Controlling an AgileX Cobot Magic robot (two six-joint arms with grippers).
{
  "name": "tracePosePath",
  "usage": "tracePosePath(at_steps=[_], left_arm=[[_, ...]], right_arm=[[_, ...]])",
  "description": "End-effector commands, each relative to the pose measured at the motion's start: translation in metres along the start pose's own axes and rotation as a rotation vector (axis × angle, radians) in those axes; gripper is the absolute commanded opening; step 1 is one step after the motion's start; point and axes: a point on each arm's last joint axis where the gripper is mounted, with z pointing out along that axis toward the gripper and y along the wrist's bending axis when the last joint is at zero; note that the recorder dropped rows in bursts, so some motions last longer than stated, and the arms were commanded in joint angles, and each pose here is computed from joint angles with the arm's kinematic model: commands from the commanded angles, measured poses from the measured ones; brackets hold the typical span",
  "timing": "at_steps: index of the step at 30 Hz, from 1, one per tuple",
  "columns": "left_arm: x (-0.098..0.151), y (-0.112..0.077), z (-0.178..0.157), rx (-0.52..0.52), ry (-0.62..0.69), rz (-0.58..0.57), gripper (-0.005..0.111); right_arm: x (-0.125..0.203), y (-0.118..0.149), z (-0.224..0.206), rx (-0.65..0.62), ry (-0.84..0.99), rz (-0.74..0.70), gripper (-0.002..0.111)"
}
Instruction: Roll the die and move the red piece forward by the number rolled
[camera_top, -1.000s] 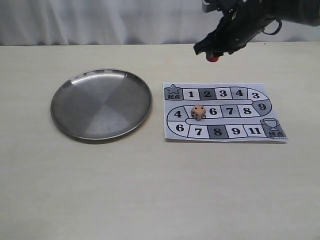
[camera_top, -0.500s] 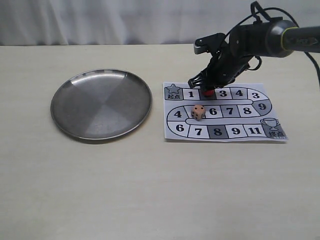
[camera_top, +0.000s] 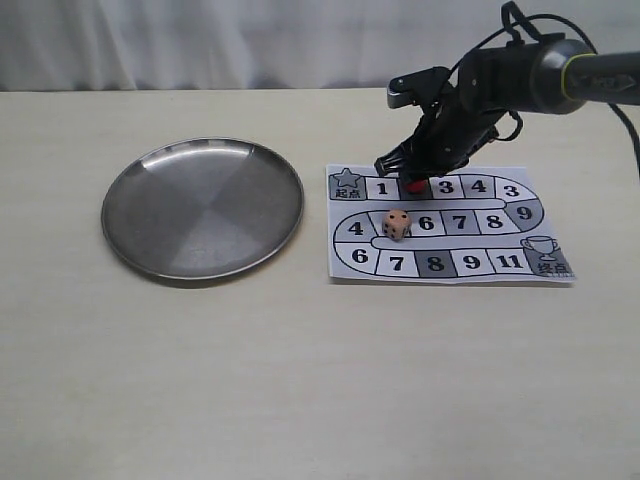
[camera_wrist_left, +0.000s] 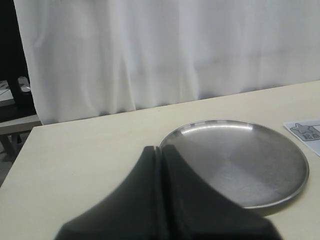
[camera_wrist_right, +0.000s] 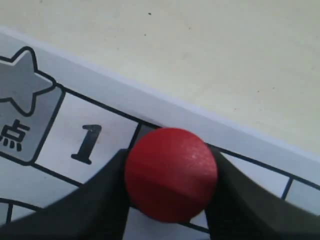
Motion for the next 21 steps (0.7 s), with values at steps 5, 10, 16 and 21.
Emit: tracePosePath(at_steps=[5, 10, 16, 21], left_arm=[[0.0, 0.0, 0.0, 0.004, -0.008, -0.004, 0.0], [0.0, 0.0, 0.0, 0.004, -0.008, -0.004, 0.0], [0.0, 0.0, 0.0, 0.004, -0.008, -0.004, 0.0], [0.0, 0.0, 0.0, 0.004, -0.008, -0.004, 0.0]], right_arm=[[0.015, 0.003, 0.007, -0.021, 0.124, 0.004, 0.004], [0.015, 0.001, 0.007, 0.013, 0.128, 0.044, 0.02], [0.004, 0.001, -0.009, 0.007, 0.07, 0.077, 0.062], [-0.018, 0.0, -0.064, 0.009, -0.078, 0.077, 0.074]])
